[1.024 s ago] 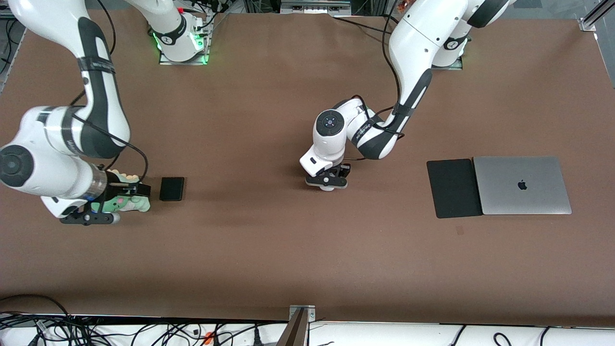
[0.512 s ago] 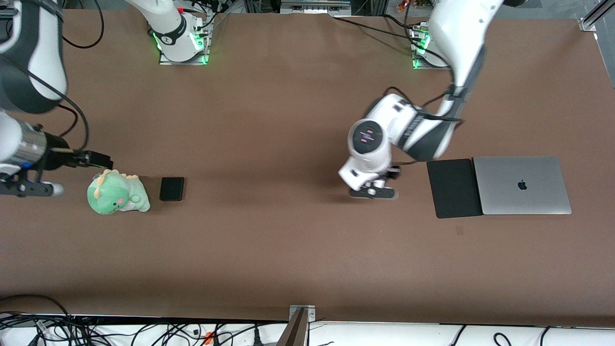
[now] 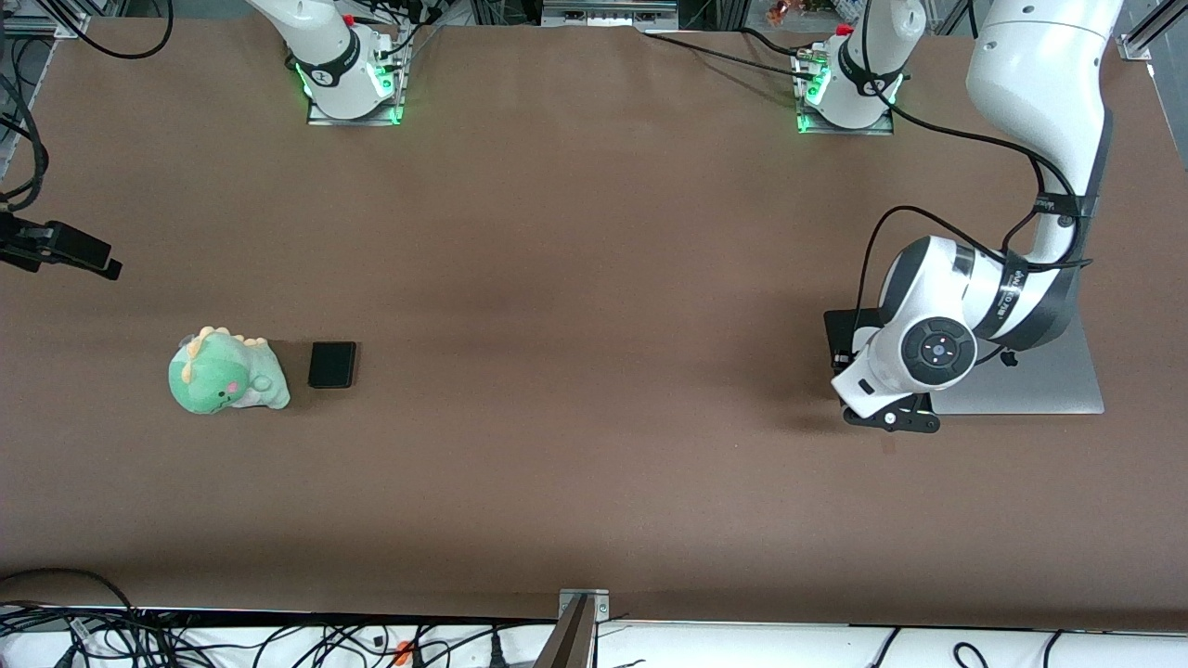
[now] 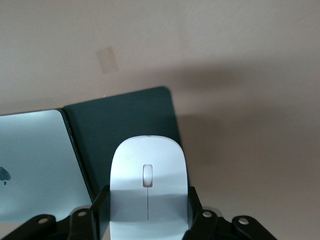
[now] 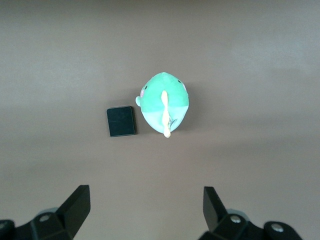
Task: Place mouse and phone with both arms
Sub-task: 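Lower the white mouse onto the black mouse pad and open the left gripper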
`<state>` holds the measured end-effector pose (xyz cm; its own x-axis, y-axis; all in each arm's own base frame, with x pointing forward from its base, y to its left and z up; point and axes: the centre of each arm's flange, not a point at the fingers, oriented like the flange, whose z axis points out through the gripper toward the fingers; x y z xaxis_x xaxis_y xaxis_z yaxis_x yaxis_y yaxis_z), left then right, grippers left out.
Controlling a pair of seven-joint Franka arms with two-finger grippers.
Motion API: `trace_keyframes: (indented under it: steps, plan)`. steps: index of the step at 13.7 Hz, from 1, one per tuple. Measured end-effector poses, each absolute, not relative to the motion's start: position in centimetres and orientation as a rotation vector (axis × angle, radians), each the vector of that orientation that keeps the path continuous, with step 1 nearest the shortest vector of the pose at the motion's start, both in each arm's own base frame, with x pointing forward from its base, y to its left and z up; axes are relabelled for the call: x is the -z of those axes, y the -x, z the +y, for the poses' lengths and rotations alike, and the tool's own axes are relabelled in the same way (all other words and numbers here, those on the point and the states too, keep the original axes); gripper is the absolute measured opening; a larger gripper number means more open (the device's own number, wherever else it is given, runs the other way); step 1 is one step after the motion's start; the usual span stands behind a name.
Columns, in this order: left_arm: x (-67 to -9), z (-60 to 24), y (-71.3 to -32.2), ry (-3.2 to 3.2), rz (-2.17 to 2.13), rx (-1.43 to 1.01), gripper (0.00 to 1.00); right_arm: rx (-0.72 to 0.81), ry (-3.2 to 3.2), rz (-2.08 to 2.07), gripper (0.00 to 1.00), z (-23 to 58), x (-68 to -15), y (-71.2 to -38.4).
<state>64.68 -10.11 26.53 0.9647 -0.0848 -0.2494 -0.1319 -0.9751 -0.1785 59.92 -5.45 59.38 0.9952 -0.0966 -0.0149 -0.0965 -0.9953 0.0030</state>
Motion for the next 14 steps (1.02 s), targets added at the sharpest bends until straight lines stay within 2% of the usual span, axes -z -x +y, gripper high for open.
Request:
trace_keyframes:
  steps: [5,8,9,12,13,14]
  plan:
    - [-19.5,-4.6,-60.6,2.997,0.238,-0.04,0.62,0.019,-3.138,-0.133,1.0,-4.7,-59.5,-60.0]
    - [-18.0,-1.2,-58.5,3.005,0.199,-0.041,0.62,0.018,-3.138,-0.136,1.0,-4.7,-59.5,-60.0]
    - [-17.9,-1.2,-58.2,3.005,0.196,-0.049,0.67,0.018,-3.137,-0.137,1.0,-4.7,-59.5,-60.0]
    - [-18.3,-1.9,-58.2,3.009,0.209,-0.04,0.95,0.018,-3.137,-0.138,1.0,-4.7,-59.5,-60.0]
    - [-19.0,-2.2,-58.4,3.008,0.214,-0.021,1.0,0.018,-3.137,-0.137,1.0,-4.7,-59.5,-60.0]
    - [-20.0,-2.6,-58.8,3.006,0.222,0.0,1.0,0.018,-3.137,-0.137,1.0,-4.7,-59.5,-60.0]
